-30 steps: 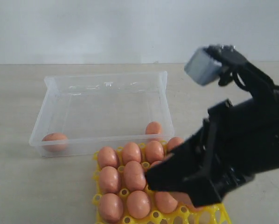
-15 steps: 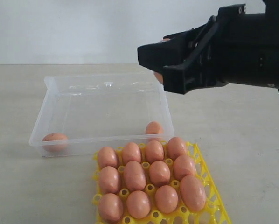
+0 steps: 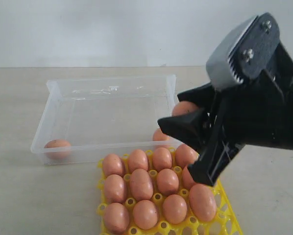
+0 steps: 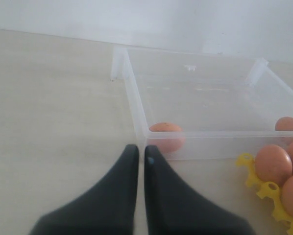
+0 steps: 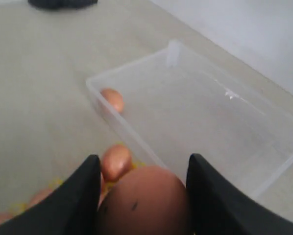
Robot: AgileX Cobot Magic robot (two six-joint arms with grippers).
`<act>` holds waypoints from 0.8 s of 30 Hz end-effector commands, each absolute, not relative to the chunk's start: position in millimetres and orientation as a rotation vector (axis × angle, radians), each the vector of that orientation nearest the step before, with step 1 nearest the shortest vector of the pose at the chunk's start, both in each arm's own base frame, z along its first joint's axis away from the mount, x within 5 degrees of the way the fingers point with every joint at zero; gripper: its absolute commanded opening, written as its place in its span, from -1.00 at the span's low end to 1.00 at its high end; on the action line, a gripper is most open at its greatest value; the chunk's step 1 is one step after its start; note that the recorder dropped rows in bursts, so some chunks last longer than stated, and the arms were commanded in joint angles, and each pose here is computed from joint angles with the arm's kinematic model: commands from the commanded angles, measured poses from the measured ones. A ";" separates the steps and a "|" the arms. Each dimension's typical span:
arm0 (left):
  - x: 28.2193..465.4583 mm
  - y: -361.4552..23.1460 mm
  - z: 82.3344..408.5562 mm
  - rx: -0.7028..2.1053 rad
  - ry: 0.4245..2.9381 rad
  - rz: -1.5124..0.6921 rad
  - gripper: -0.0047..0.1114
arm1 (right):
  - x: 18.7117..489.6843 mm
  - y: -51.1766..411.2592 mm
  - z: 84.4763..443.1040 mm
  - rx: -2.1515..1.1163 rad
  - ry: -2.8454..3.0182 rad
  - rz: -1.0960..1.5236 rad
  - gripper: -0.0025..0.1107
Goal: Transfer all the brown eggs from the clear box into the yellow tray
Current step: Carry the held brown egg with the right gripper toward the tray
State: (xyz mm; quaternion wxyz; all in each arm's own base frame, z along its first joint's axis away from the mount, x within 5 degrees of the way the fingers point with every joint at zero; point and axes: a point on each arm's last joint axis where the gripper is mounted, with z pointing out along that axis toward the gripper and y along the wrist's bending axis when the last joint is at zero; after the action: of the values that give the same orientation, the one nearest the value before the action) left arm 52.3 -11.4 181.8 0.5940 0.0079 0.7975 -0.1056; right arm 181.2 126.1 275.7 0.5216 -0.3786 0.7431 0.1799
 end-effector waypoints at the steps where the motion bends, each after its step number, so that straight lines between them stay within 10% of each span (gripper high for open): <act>1: 52.8 -11.4 180.8 0.026 1.854 -0.239 -0.85 | 182.6 111.4 259.9 -1.020 1.808 0.165 -0.96; 14: 52.8 -11.4 180.8 0.026 1.854 -0.239 -0.85 | 206.3 49.4 297.9 -0.410 1.521 -0.630 -0.96; 24: 52.8 -11.4 180.8 0.026 1.854 -0.239 -0.85 | 200.7 41.2 322.0 0.079 1.276 -0.303 -0.96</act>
State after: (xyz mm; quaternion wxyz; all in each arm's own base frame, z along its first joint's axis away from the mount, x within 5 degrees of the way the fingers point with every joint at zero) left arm 52.3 -11.4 181.8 0.5940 0.0079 0.7975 -0.1056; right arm 203.1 40.6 315.6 0.7543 -0.0163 0.6195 -0.2167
